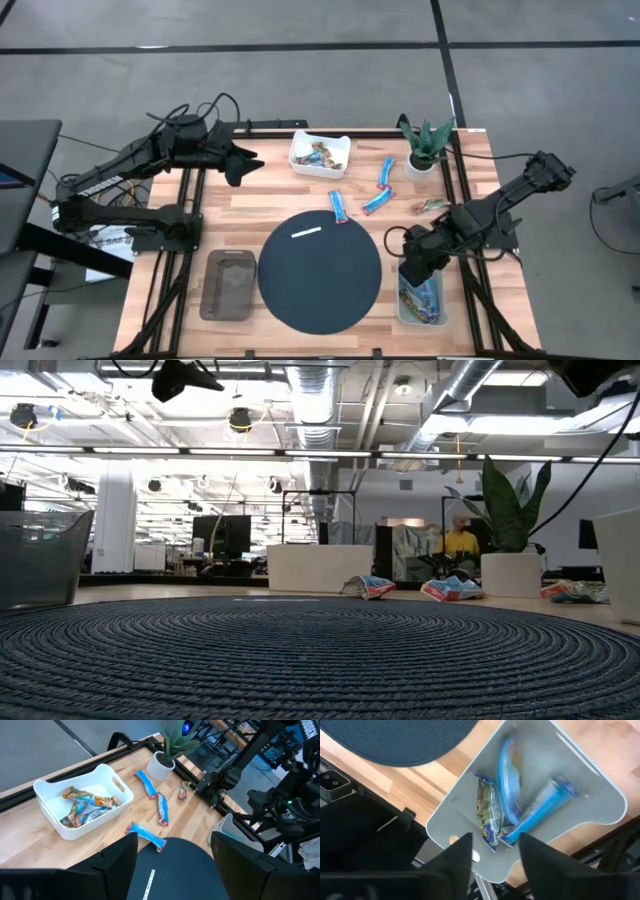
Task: Pick and place Granola Bars by type
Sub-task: Put the red granola bar into the black bin
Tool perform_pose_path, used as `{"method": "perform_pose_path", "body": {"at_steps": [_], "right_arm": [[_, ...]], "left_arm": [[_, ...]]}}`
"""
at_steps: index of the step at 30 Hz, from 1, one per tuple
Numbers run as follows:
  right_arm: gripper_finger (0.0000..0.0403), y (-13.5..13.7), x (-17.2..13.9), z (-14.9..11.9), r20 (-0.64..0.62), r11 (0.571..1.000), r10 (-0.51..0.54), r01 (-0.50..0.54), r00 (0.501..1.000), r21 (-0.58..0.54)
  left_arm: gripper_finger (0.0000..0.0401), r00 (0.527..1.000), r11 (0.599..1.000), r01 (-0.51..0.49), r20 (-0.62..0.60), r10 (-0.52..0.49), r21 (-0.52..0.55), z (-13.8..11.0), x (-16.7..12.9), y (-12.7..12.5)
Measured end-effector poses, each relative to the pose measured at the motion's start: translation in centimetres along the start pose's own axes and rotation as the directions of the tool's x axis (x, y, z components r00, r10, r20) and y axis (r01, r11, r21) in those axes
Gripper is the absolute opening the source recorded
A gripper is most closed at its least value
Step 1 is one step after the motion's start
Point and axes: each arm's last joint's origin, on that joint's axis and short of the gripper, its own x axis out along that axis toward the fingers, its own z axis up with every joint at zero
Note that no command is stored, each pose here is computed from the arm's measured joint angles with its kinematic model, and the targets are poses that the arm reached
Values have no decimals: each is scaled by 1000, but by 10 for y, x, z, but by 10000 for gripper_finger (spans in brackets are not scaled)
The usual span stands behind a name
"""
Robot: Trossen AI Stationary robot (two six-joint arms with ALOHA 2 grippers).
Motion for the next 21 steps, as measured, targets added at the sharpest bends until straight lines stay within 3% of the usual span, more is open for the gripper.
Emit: {"method": "perform_pose_path", "body": {"at_steps": [3,8,15,18,21], "right_arm": [[199,0,-2,3,23,999,5,-4,1000,-46],[252,1,-15,13,216,995,33,-12,976,-97],[260,-11,-36,30,332,997,67,-51,941,-57],[260,-16,-44,34,400,995,76,-42,913,-91],[260,-22,-51,35,444,986,88,-16,891,-165]], "left_arm": [[245,1000,1000,-2,-5,2,0,0,1,0],[245,997,1000,24,-73,-25,-15,-1,21,-1],[226,961,998,-11,-277,-7,-62,-20,101,-7],[216,948,997,-17,-317,-9,-80,-29,135,-7],[208,936,997,53,-346,-67,-51,-37,164,-9]]}}
